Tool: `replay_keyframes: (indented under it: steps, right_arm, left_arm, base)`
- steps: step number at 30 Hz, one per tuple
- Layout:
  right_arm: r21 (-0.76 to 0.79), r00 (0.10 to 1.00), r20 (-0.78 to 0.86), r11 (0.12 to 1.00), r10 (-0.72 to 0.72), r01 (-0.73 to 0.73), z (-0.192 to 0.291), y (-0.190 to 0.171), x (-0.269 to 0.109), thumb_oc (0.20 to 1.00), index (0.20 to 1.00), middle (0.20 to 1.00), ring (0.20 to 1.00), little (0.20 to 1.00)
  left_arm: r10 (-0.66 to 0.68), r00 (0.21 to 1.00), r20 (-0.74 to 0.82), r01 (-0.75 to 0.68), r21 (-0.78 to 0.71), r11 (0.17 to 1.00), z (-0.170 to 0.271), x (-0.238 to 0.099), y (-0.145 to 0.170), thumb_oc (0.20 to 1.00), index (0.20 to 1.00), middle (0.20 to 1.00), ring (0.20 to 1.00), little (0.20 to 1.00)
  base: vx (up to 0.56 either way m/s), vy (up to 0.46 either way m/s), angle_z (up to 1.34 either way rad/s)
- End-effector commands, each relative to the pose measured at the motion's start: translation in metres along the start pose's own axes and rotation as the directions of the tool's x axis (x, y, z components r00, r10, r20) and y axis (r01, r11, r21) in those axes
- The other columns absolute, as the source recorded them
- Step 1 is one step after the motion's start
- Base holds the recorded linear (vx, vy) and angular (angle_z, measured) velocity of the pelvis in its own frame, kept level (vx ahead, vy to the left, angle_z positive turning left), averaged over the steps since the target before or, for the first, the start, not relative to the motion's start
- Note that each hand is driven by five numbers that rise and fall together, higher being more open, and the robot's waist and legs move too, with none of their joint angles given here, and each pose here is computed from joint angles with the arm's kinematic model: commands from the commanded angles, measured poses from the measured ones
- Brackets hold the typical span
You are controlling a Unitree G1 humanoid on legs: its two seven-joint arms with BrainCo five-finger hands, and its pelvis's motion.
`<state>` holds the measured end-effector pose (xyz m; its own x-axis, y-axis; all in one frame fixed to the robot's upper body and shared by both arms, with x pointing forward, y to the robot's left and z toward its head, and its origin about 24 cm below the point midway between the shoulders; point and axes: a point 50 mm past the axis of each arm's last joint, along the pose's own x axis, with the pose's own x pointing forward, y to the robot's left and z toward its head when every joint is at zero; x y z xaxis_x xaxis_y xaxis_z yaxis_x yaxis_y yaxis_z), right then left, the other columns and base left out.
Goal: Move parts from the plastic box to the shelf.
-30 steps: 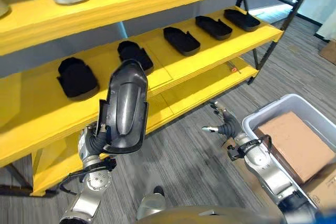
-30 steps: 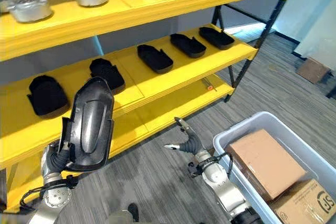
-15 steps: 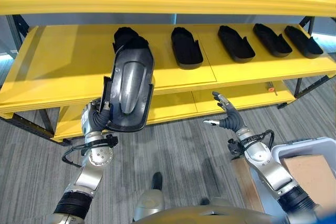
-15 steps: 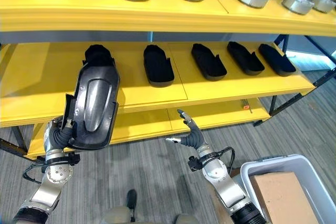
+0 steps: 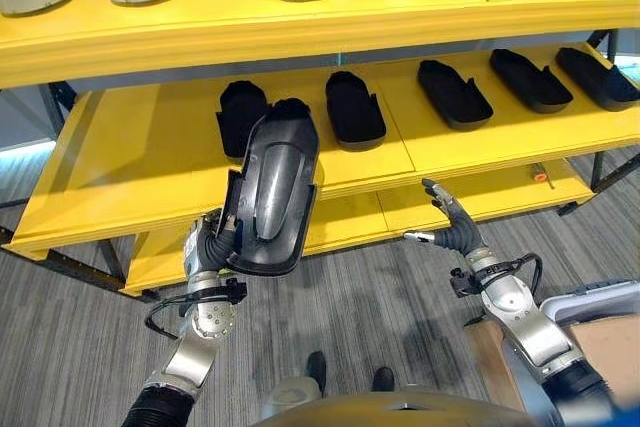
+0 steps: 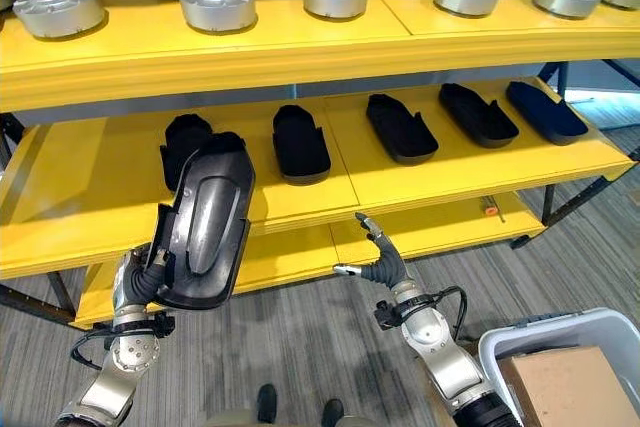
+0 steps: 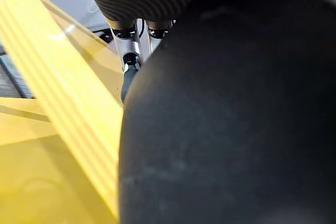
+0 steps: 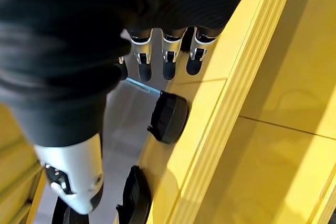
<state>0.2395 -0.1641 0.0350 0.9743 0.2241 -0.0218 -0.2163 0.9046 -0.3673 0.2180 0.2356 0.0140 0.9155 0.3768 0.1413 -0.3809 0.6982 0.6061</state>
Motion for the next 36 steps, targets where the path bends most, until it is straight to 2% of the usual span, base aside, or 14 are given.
replay_keyframes:
  steps: [1, 5, 11, 22, 29, 32, 36]
  right_arm:
    - [-0.013, 0.990, 0.140, 1.000, -0.018, 0.021, 0.020, -0.006, 0.001, 1.000, 1.000, 1.000, 1.000, 1.000]
    - [-0.015, 0.984, 0.168, 0.998, -0.063, 0.067, 0.023, -0.016, 0.001, 1.000, 1.000, 1.000, 1.000, 1.000]
    - [-0.023, 0.981, 0.185, 0.998, -0.055, 0.061, 0.029, -0.022, 0.003, 1.000, 1.000, 1.000, 1.000, 1.000]
    - [0.005, 0.985, 0.136, 0.994, -0.108, 0.109, 0.016, -0.025, -0.003, 1.000, 1.000, 1.000, 1.000, 1.000]
    - [0.007, 0.975, 0.213, 0.998, -0.061, 0.061, 0.034, -0.012, 0.003, 1.000, 1.000, 1.000, 1.000, 1.000]
    - [-0.027, 0.967, 0.254, 0.999, -0.033, 0.041, 0.041, -0.007, 0.005, 1.000, 1.000, 1.000, 1.000, 1.000]
    - [0.007, 0.962, 0.271, 0.999, 0.028, -0.032, 0.048, 0.004, 0.011, 1.000, 1.000, 1.000, 1.000, 1.000]
  left_arm:
    - [0.073, 0.985, 0.154, -0.066, -0.046, 0.997, 0.029, 0.023, 0.011, 0.200, 0.200, 0.200, 0.200, 0.200]
    - [0.065, 0.982, 0.179, -0.056, -0.055, 0.997, 0.036, 0.028, 0.006, 0.200, 0.200, 0.200, 0.200, 0.200]
    - [0.097, 0.986, 0.136, -0.089, -0.068, 0.994, 0.028, 0.026, 0.012, 0.200, 0.200, 0.200, 0.200, 0.200]
    - [0.074, 0.985, 0.155, -0.067, -0.051, 0.996, 0.028, 0.026, 0.006, 0.200, 0.200, 0.200, 0.200, 0.200]
    - [0.123, 0.966, 0.227, -0.120, -0.024, 0.992, 0.035, 0.031, 0.022, 0.200, 0.200, 0.200, 0.200, 0.200]
    - [0.130, 0.963, 0.235, -0.126, -0.032, 0.992, 0.037, 0.033, 0.024, 0.200, 0.200, 0.200, 0.200, 0.200]
    - [0.107, 0.964, 0.245, -0.104, -0.026, 0.994, 0.041, 0.037, 0.022, 0.200, 0.200, 0.200, 0.200, 0.200]
  base:
    - [0.01, -0.023, 0.06]
    - [-0.03, 0.016, 0.37]
    - [0.08, 0.220, 0.41]
    - [0.11, 0.435, 0.15]
    - [0.05, 0.303, 0.07]
    - [0.01, 0.209, 0.03]
    - [0.01, 0.182, -0.07]
